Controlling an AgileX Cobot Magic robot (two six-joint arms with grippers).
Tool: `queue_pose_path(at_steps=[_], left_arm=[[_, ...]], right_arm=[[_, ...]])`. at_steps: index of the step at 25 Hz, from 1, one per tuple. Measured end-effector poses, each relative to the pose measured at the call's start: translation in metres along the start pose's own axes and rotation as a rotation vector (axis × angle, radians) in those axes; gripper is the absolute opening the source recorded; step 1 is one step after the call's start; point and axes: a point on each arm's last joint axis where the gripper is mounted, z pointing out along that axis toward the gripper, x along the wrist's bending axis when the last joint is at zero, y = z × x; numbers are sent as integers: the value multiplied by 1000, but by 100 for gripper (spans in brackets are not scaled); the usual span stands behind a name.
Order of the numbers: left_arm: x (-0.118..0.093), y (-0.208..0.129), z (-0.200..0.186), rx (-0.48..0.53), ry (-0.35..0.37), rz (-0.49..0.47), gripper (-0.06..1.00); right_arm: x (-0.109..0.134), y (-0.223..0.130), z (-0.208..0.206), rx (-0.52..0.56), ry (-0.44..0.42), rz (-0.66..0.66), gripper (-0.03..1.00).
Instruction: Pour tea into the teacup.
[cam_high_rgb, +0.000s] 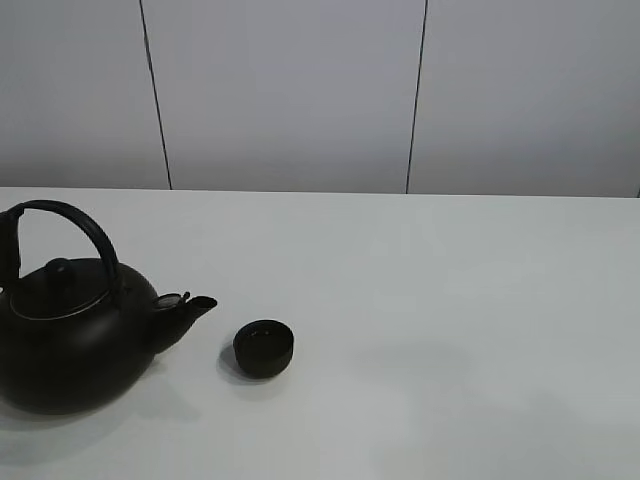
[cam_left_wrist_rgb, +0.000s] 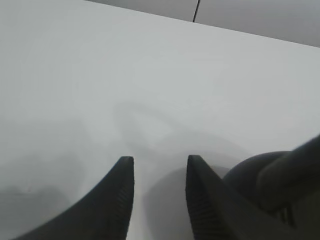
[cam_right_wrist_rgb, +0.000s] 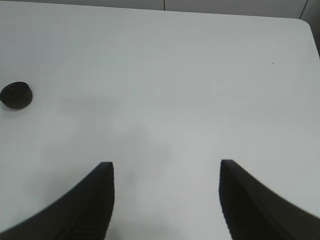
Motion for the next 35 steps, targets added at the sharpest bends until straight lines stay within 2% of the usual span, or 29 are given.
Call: queue_pose_path(at_steps=[5,8,14,17,20,26,29,32,35], left_arm=[[3,17,20,89,-23,-28,26],[0,32,31,101,-32,-37,26],[-7,96,40,56,-24,-11,26],[-8,128,38,75,2,0,26],[3,155,32,110,61,15,26],[56,195,2,95,237,49,26],[83,210,-18,84,320,18,26],[82,228,-47,73,323,24,26],[54,253,-94,16,262,68,26]], right_arm=[[0,0,0,0,0,0,42],[0,0,0,0,0,0,42],[0,0,0,0,0,0,42],[0,0,0,0,0,0,42],[0,0,0,0,0,0,42],[0,0,0,0,0,0,42],[0,0,0,0,0,0,42],[0,0,0,0,0,0,42],[0,0,0,0,0,0,42]])
